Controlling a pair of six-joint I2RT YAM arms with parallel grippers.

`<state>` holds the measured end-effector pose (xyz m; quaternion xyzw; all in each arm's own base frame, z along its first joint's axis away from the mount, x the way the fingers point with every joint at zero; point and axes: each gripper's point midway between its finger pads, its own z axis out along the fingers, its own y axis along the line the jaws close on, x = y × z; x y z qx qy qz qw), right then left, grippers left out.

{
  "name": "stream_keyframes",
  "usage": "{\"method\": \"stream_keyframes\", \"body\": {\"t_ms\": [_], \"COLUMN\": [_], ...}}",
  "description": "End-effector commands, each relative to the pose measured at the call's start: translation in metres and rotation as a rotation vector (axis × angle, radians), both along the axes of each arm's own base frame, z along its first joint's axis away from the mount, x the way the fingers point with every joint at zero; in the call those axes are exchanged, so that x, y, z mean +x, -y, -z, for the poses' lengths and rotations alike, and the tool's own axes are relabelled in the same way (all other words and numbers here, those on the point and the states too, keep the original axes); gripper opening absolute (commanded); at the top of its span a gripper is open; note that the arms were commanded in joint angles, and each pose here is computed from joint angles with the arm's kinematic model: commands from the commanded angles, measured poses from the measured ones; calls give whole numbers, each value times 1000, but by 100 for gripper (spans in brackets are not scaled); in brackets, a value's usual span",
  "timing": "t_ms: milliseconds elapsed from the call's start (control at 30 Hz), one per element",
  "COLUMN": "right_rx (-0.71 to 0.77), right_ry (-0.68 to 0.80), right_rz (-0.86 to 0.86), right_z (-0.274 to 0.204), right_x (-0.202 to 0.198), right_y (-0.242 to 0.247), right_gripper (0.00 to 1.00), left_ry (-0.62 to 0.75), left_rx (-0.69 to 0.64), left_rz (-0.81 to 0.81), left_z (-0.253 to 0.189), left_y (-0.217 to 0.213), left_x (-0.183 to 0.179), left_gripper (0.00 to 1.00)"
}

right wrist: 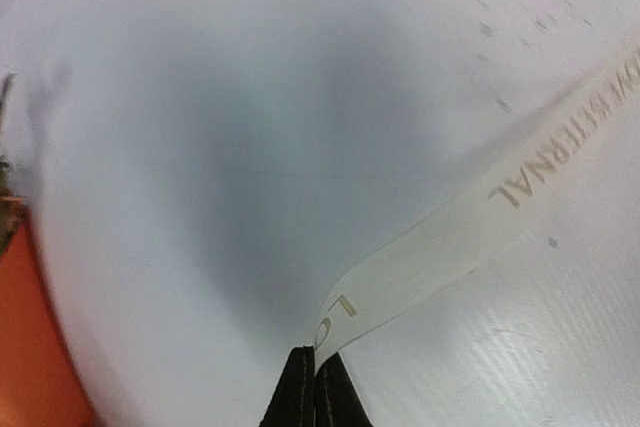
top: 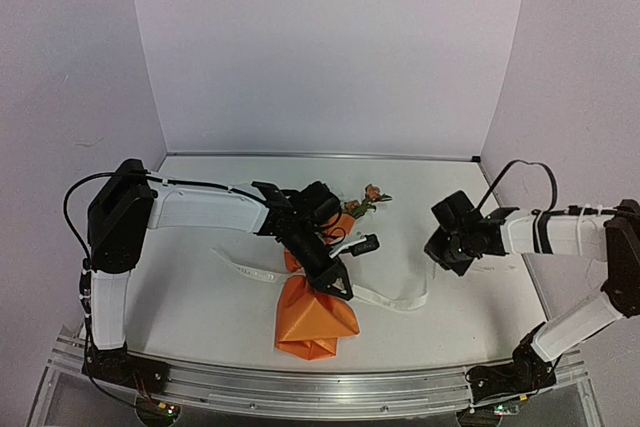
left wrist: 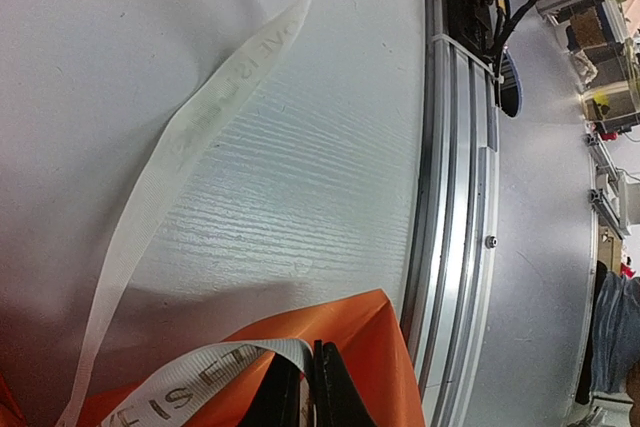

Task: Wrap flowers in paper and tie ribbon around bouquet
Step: Cross the half-tied ribbon over the folded bouquet.

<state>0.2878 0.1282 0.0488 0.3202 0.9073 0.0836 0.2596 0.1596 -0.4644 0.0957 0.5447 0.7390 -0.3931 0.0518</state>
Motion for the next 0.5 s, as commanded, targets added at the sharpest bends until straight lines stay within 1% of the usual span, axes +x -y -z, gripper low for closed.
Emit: {"method": "stream_keyframes", "body": {"t_ms": [0, 67, 167, 200, 233, 333, 467], "right_rx": [106, 159, 250, 276, 314, 391, 457], "right_ry": [91, 135, 156, 168, 176, 163, 135], "right_rz": [-116, -149, -212, -230, -251, -311, -393], "right_z": [-53, -80, -107, -117, -128, -139, -142], "right_x": [59, 83, 110, 117, 123, 131, 132], "right_y": [-48, -70, -102, -112, -123, -146, -168], "right_gripper": [0, 0, 0, 0, 0, 0, 0], "left_ry": [76, 90, 126, 138, 165, 204, 213], "left_rx": [-88, -92, -106, -109, -119, -152, -197], "left_rz": [25, 19, -5, -23, -52, -117, -120], "left_z": [-25, -23, -23, -23, -25, -32, -40], "left_y": [10, 13, 20, 22, 25, 29, 31], "left_x": [6, 10, 19, 24, 32, 49, 52], "left_gripper": [8, 8, 15, 19, 26, 40, 52]}}
